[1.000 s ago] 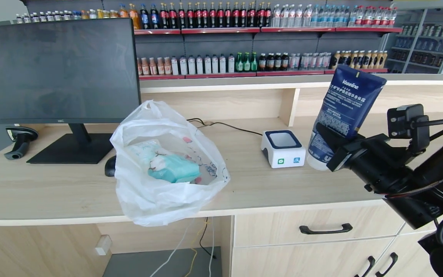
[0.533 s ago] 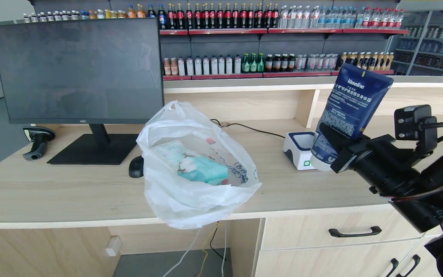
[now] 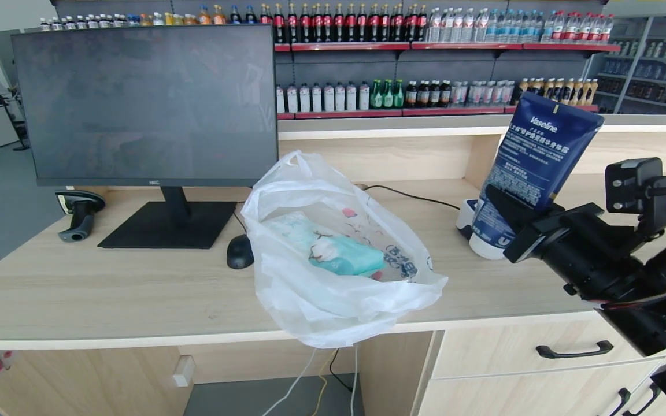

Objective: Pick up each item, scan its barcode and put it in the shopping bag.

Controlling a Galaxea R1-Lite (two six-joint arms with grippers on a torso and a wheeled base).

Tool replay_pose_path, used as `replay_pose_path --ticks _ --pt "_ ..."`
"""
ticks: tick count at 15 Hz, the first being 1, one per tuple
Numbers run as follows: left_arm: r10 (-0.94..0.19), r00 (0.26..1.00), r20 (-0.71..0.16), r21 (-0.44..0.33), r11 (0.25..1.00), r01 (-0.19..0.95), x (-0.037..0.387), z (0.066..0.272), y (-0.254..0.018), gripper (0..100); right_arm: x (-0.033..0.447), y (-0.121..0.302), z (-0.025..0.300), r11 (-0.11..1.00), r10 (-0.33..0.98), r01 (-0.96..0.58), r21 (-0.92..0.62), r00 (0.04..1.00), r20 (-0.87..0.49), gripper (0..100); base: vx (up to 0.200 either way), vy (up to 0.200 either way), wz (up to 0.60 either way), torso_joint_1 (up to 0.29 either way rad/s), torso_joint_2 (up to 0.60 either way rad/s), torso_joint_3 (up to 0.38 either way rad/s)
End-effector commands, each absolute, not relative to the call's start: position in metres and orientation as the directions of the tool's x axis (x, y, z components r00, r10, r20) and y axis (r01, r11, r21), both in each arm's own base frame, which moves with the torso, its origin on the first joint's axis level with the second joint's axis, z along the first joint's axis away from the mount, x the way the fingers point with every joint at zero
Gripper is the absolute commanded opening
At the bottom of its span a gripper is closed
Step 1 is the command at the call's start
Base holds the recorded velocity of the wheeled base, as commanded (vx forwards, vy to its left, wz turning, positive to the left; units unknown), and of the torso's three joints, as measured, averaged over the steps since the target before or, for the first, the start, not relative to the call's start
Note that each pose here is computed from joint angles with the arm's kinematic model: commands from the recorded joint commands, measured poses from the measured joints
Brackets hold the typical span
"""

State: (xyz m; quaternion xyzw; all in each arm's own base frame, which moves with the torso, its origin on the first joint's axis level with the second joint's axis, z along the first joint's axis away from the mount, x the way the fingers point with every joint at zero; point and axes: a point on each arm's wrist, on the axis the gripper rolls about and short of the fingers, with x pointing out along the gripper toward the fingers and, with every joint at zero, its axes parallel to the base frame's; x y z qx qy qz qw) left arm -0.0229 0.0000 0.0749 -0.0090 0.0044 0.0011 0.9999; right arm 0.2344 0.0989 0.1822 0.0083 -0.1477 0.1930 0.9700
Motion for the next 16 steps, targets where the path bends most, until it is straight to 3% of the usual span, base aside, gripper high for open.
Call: replay_pose_path --ticks 1,12,16 --pt "0.003 1.000 -0.009 -0.018 1.000 -0.003 -0.0228 0.0750 0.0000 100 0.2341 0.0987 0.1816 0.925 0.374 -0.378 -0.042 0.882 0.286 0 0.200 0.000 0.00 0.007 0.01 0.002" --pt "0.003 1.000 -0.009 -0.018 1.000 -0.003 -0.0228 0.0750 0.0000 100 0.2314 0.0976 0.1844 0.925 0.372 -0.377 -0.043 0.880 0.296 0 0.000 0.000 0.00 0.000 0.00 0.000" --pt "0.003 1.000 -0.009 -0.018 1.000 -0.003 -0.0228 0.0750 0.0000 100 0.2309 0.0982 0.1848 0.924 0.375 -0.380 -0.043 0.878 0.298 0 0.000 0.000 0.60 0.002 0.01 0.001"
